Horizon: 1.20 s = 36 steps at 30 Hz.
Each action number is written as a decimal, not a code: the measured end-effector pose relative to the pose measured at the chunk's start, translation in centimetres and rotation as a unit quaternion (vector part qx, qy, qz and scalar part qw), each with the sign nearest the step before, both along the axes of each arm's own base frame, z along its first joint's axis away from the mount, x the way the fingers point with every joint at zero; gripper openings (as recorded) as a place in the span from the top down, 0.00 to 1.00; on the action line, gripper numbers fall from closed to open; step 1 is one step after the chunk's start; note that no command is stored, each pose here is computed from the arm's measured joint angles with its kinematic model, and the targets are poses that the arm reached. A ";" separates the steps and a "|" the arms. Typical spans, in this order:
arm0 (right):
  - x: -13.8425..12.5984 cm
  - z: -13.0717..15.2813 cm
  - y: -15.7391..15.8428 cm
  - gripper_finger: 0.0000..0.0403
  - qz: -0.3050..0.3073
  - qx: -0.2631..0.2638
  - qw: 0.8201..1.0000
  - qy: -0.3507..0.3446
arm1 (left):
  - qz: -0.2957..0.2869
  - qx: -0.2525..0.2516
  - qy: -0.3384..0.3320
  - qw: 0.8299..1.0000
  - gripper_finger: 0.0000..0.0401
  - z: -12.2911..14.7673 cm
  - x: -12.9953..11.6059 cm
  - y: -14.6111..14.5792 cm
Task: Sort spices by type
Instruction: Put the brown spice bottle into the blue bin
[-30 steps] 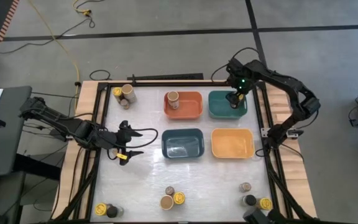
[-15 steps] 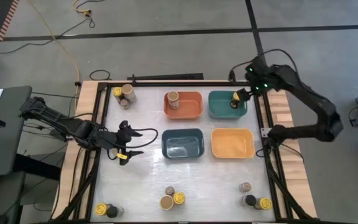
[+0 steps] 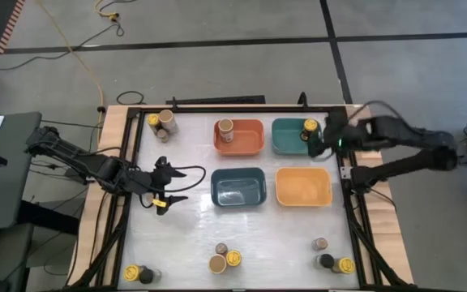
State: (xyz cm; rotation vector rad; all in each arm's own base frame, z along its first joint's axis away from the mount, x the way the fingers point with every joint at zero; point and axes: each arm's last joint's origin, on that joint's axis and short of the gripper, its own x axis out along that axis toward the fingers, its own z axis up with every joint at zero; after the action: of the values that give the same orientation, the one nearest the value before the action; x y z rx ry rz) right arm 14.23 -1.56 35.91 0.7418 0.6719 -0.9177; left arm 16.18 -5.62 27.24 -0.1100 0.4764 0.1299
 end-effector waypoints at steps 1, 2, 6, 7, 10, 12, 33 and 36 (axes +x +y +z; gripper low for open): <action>0.4 -0.1 0.9 0.10 0.001 -0.011 1.000 -0.005 | -0.002 0.006 -0.002 1.000 0.11 0.3 0.0 0.0; 0.7 -0.2 1.8 0.10 0.005 -0.021 1.000 -0.010 | -0.001 0.011 -0.006 1.000 0.11 0.8 0.0 0.1; 1.5 -1.0 4.9 0.10 0.003 -0.045 0.999 -0.023 | 0.008 0.025 -0.027 0.999 0.11 3.6 -0.1 0.6; 1.6 -1.4 5.6 0.10 0.003 -0.043 0.999 -0.021 | 0.011 0.026 -0.029 0.999 0.11 4.3 -0.2 0.7; 2.0 -2.5 7.7 0.10 0.007 -0.042 0.999 0.009 | 0.025 0.011 -0.031 0.999 0.11 6.1 -0.6 1.1; 2.3 -3.3 9.1 0.10 0.010 -0.045 0.999 0.023 | 0.040 -0.015 -0.028 0.999 0.11 7.0 -1.0 1.3; 0.4 -12.8 15.0 0.10 0.115 -0.010 0.990 -0.080 | 0.088 -0.068 0.185 0.976 0.12 7.4 3.8 -0.6; -0.1 -12.9 14.8 0.10 0.146 -0.004 0.985 -0.096 | 0.114 -0.100 0.208 0.966 0.12 6.6 4.5 -1.0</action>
State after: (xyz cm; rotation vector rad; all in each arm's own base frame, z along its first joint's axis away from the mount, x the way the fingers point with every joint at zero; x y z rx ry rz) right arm 14.12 13.19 22.98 0.6928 0.5863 -0.5722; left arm 20.65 -6.59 33.80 -0.3410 0.8972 0.3339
